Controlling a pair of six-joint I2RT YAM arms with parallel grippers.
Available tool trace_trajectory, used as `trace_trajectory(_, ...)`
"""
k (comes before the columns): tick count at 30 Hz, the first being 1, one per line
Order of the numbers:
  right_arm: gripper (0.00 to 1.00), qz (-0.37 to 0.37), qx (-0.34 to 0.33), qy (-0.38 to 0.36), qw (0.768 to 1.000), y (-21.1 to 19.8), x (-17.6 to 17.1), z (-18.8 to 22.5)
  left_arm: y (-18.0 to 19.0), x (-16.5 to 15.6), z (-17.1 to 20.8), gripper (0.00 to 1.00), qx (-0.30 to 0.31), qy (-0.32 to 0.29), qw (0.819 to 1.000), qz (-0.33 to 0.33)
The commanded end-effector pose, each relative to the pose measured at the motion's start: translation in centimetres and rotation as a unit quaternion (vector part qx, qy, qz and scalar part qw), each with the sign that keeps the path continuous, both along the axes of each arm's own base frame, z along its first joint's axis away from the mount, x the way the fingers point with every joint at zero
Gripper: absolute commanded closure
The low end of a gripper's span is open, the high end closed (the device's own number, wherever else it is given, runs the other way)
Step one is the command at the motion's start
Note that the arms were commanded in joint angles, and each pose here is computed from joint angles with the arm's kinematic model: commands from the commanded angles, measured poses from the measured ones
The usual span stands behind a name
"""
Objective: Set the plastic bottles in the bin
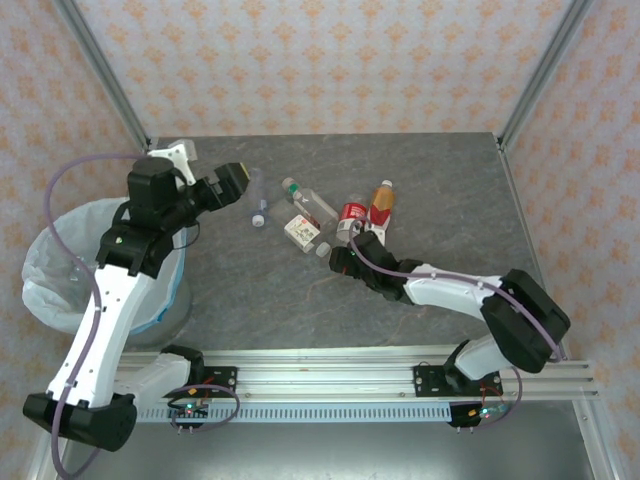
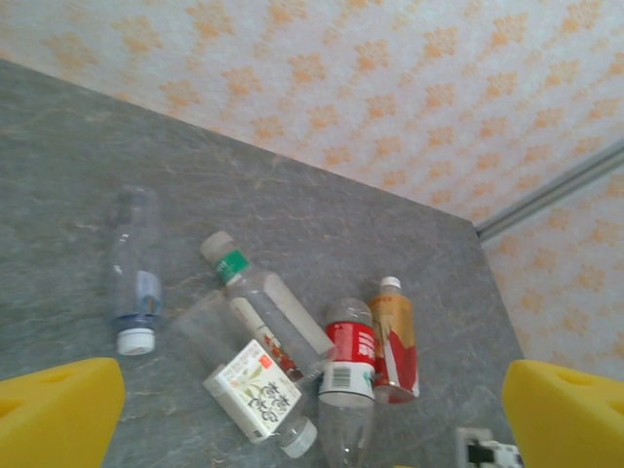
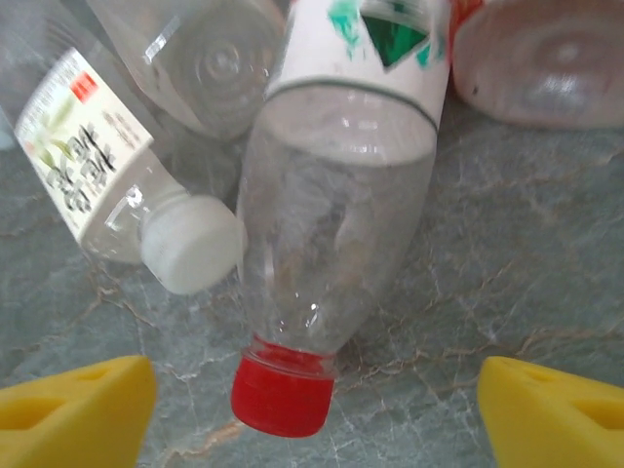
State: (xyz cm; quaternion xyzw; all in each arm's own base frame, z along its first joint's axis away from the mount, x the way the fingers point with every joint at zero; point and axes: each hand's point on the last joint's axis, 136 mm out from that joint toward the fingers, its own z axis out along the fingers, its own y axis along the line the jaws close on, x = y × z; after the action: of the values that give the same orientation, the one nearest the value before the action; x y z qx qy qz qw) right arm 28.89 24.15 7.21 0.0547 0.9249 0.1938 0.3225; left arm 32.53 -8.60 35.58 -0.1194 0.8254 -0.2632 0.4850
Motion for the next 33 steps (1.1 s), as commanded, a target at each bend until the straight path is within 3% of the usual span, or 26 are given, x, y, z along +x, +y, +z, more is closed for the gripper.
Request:
trace_trajectory(1, 0.23, -0.04, 0.005, 0.01, 0.999, 0.4, 0.5, -0.1, -2.4, 1.1, 0.9, 0.0, -0.011, -0.025, 0.999, -0.033)
trace_trajectory(4, 0.31, -0.07, 0.01, 0.012, 0.997, 0.1, 0.9, -1.0, -3.2, 1.7, 0.1, 0.0, 0.006, -0.012, 0.999, -0.035)
trace_trajectory(9, 0.4, -0.057, 0.018, 0.013, 0.998, 1.1, 1.3, -1.6, -3.2, 2.0, -0.4, 0.0, 0.015, -0.005, 0.999, -0.031)
trace_trajectory(21, 0.46, -0.051, 0.009, 0.006, 0.999, 1.5, 1.8, -2.7, -2.5, 1.8, -1.0, 0.0, 0.037, 0.001, 0.999, -0.019)
trace_trajectory(33, 0.64, -0.041, 0.005, 0.008, 0.999, 1.3, 1.4, -3.4, -2.3, 1.6, -1.3, 0.0, 0.047, 0.005, 0.999, -0.021)
